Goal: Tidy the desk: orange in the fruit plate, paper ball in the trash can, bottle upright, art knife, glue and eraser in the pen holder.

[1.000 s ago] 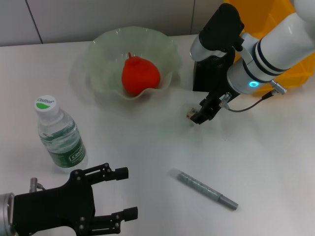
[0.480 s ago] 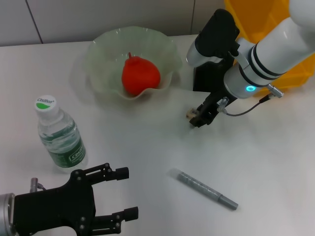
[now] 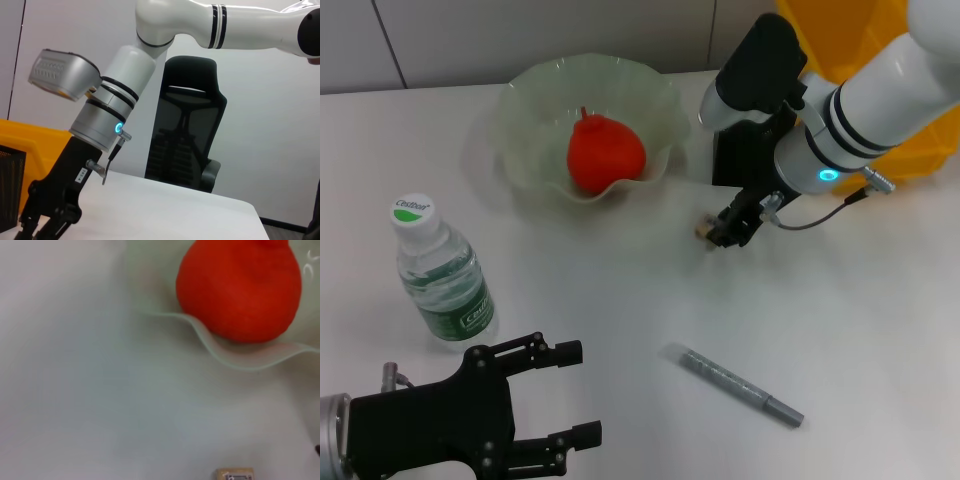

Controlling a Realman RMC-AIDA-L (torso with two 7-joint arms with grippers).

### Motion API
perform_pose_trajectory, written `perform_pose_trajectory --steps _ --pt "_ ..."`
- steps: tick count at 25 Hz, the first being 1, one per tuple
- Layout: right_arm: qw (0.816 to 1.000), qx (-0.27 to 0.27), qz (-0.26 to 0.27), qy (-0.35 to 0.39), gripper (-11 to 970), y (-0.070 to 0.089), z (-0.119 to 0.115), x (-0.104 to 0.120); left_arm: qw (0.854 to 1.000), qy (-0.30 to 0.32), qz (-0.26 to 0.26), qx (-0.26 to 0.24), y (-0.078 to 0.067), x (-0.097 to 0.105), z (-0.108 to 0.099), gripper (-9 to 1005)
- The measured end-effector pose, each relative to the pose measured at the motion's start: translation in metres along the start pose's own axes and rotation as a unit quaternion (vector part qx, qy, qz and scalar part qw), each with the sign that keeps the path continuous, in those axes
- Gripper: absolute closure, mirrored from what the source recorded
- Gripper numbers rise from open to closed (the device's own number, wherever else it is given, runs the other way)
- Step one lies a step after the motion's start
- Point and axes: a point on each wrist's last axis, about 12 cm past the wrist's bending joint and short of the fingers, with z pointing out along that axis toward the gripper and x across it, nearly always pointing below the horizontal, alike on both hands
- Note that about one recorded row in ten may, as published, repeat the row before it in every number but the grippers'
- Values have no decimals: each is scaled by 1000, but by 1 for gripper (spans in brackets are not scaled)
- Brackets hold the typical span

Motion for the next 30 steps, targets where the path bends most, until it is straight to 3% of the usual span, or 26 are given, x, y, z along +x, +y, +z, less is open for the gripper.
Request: perform_pose_trajectory --steps 8,10,15,21,30 --pt "999 13 -4 -40 694 2 -47 -11 1000 -1 2 -2 0 0 0 201" --pt "998 26 -1 -59 691 3 -68 -11 1000 -1 3 -3 0 0 0 201" --pt "994 62 1 -92 684 2 -97 -9 1000 -1 5 -3 1 0 -1 201" --pt "989 105 14 -99 675 -10 -105 -2 1000 -1 9 -2 3 -3 1 201" --pt "981 153 19 -117 661 -30 -94 5 1000 -2 5 -2 3 -2 2 201"
